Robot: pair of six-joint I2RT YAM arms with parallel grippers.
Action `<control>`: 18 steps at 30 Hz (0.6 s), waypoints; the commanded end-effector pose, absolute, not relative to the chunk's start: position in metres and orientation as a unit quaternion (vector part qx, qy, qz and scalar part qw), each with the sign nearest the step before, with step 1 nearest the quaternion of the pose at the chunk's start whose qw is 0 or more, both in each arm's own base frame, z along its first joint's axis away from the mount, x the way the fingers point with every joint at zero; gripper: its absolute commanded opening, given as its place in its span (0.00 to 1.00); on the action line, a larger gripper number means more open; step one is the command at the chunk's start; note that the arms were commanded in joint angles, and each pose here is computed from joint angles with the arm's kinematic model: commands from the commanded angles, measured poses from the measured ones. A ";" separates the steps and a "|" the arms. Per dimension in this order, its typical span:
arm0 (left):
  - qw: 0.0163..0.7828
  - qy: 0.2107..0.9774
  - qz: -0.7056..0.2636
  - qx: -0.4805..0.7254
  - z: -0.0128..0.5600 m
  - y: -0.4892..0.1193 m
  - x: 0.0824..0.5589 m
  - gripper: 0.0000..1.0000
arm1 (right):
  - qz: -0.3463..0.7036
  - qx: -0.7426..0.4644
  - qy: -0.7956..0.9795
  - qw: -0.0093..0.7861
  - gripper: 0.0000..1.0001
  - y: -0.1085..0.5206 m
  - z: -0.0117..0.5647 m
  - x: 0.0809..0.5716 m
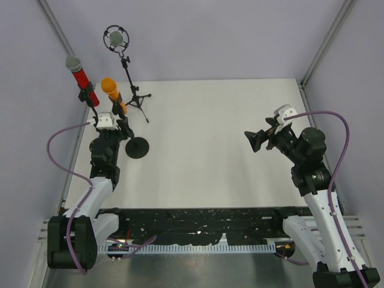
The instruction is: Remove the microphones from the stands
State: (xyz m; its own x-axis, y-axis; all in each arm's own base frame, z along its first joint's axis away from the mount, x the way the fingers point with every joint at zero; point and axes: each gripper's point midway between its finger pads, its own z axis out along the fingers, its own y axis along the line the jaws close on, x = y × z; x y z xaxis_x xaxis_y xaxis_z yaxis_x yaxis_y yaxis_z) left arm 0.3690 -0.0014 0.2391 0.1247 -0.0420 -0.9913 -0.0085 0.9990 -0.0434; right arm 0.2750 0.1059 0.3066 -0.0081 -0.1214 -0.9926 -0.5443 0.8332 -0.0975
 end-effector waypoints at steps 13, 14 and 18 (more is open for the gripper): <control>0.775 0.629 -0.052 0.012 0.255 -0.018 0.372 0.12 | 0.152 -0.246 0.675 0.679 0.95 0.104 0.315 0.279; 0.775 0.629 -0.057 0.019 0.255 -0.021 0.371 0.09 | 0.153 -0.247 0.674 0.679 0.95 0.105 0.315 0.279; 0.775 0.628 -0.068 0.034 0.255 -0.028 0.370 0.01 | 0.152 -0.246 0.675 0.679 0.95 0.104 0.315 0.280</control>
